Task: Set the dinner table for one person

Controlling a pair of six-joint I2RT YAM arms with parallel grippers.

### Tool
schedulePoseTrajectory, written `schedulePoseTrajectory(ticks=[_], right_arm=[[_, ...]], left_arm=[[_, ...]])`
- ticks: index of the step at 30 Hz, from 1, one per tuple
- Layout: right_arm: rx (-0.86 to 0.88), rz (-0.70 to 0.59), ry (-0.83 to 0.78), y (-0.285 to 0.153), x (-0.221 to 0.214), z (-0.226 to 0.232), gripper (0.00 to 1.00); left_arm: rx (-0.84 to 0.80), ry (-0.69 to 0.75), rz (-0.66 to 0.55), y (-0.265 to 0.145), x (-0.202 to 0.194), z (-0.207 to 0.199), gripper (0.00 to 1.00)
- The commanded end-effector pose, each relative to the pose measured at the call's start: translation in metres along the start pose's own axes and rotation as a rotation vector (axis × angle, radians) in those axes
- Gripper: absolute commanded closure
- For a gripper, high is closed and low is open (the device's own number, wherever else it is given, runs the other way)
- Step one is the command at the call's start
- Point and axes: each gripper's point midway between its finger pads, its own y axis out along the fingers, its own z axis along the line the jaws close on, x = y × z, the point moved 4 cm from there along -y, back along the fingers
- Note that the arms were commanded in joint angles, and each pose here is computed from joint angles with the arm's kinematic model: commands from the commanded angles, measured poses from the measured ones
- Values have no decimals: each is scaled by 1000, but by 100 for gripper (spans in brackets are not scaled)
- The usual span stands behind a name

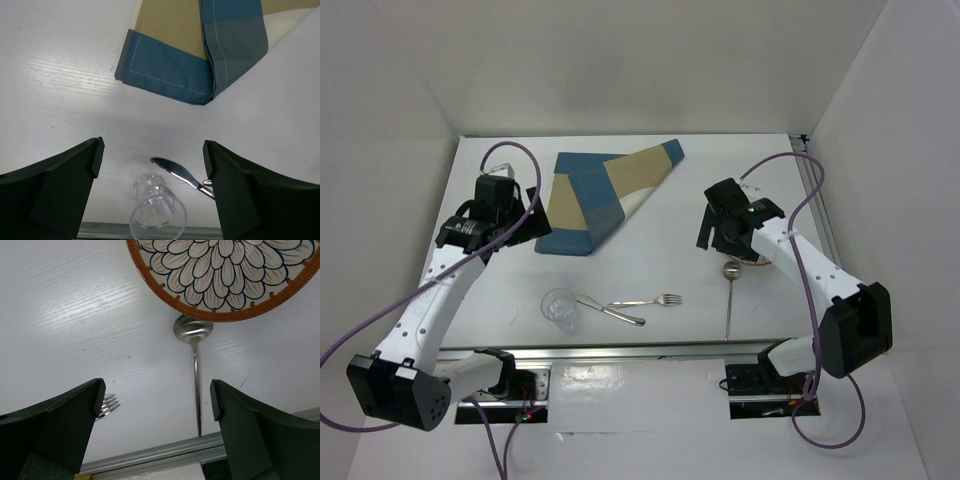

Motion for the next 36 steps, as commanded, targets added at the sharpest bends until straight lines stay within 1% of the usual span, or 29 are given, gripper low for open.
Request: schedulePoseTrajectory(ticks=[1,2,3,4,5,7,9,10,11,12,14,16,17,19,20,24,26,27,29,30,32,33,35,36], right_arm=[[47,-61,56,-9,14,5,1],[47,-61,56,-9,14,5,1],[47,-61,56,-9,14,5,1],[47,-61,56,-9,14,5,1],[52,-68,59,-10,17,6,1],[54,-55,55,-8,15,8,1],[72,-65,34,-11,19,10,1],[111,-52,11,-12,16,17,1],[142,-84,5,-19,20,21,1],[165,-89,-5,-20,19,22,1],[243,-119,-21,-25,16,29,1],[282,-114,-38,-24,10,33,1],[307,-111,-48,-26,8,35,1],[296,-96,-54,-23,5,34,1],[301,-103,-51,-25,8,35,1],[283,-81,-69,-19,4,35,1],[304,-71,-70,-19,2,37,1],[318,-69,-79,-17,1,39,1],[345,-79,-75,-18,3,44,1],[364,-77,-75,-19,3,47,1],[377,-87,-93,-18,10,58,1],[408,-114,-124,-26,15,73,1],[385,-106,-162,-17,15,88,1],[388,-107,-196,-15,19,104,1]], left_arm=[[-7,-39,-88,-3,12,-1,0],[-59,-37,-62,-5,13,-10,0],[-72,-10,-30,-4,11,-13,0],[-46,0,61,6,1,-12,0],[-48,1,83,7,3,-16,0],[-20,-2,138,16,-5,-13,0],[12,-17,165,24,-9,-11,0],[6,-8,178,23,-11,-11,0],[-18,11,198,32,-16,-13,0],[-84,45,248,34,-23,-20,0],[-78,30,291,40,-27,-22,1],[-29,-40,334,53,-29,-15,3],[-15,-73,330,57,-23,-12,3],[34,-119,365,70,-26,-7,1],[38,-119,372,74,-25,-8,1],[121,-230,404,103,-26,12,0],[114,-275,417,113,-27,18,0],[111,-295,418,125,-28,23,0],[110,-308,444,136,-30,24,1],[107,-308,439,142,-27,23,1],[122,-322,495,156,-37,28,1],[125,-322,500,160,-37,28,1],[109,-339,516,171,-42,26,1],[111,-350,513,173,-44,26,1]])
